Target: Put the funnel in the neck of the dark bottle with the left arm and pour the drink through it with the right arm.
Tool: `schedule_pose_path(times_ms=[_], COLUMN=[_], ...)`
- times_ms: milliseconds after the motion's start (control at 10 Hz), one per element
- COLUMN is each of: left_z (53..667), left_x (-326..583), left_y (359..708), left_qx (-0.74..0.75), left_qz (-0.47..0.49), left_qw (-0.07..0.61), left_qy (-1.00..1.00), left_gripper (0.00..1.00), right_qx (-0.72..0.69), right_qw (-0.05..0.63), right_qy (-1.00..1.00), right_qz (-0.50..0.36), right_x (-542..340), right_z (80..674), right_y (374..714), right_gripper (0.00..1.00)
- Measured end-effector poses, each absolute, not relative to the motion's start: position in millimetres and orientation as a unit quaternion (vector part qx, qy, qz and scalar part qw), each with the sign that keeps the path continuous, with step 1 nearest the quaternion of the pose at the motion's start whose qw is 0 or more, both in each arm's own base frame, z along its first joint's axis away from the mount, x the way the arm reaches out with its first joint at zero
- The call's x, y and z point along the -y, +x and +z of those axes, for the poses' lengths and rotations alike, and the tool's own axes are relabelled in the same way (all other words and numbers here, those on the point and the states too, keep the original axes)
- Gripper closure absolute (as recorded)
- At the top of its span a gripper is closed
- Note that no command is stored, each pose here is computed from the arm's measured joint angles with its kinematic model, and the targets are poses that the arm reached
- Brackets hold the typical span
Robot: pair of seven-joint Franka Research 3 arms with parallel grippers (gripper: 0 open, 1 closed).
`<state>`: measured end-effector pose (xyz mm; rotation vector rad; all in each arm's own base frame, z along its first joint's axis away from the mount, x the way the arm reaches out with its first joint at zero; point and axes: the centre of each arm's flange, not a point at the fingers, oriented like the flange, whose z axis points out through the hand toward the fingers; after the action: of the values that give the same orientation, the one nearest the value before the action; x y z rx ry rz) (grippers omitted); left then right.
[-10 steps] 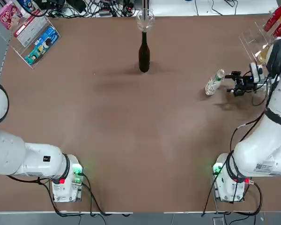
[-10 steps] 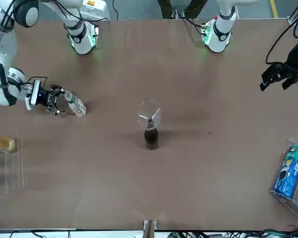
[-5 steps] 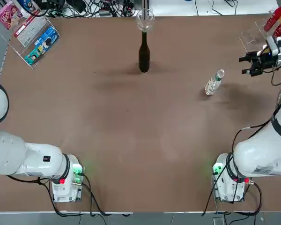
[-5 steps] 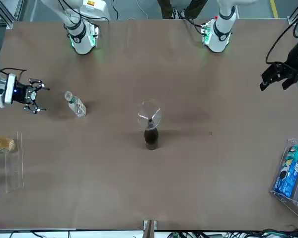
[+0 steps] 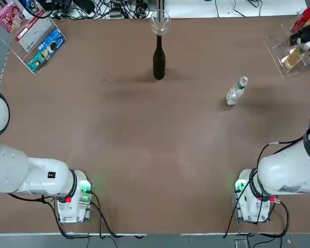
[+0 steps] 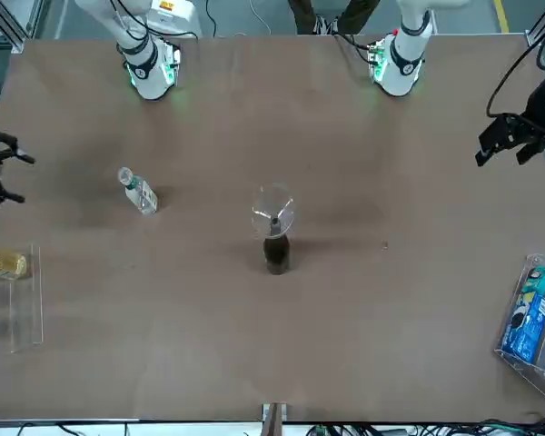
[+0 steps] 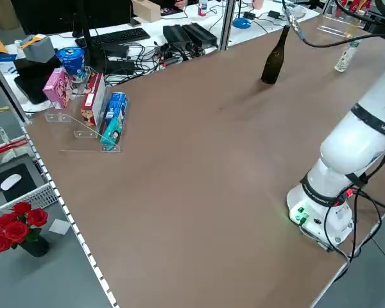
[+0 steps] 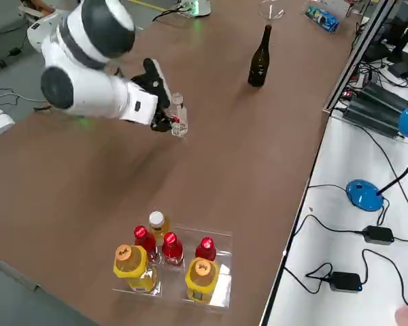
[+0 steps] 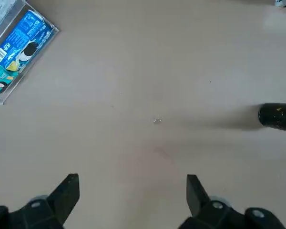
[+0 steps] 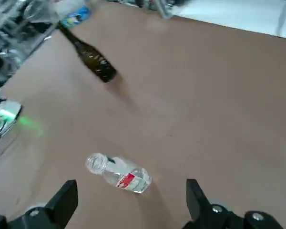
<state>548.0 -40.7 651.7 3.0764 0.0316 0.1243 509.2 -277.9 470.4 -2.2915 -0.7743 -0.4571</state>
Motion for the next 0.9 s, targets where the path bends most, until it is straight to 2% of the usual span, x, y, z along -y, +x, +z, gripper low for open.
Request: schedule_pose_path(times_ms=[400,700,900], left_z=[651,651,651], left_x=[37,37,37], left_y=[549,549,549], left_qx=[-0.005,-0.005,-0.005], left_qz=[0.040,0.040,0.040], left_qw=[0.031,0.031,0.031], left_qy=[0.999,0.999,0.999], left_gripper=[0.01,0.01,0.01], right_qx=[0.141,0.043,0.009], right_qw=[0.194,0.107,0.077], right_qy=[-0.970,-0.993,-0.997], right_qz=[-0.042,-0.015,-0.012], right_x=[229,155,125], right_z=[569,634,655], right_y=[550,540,522], right_gripper=[0.00,0.00,0.00])
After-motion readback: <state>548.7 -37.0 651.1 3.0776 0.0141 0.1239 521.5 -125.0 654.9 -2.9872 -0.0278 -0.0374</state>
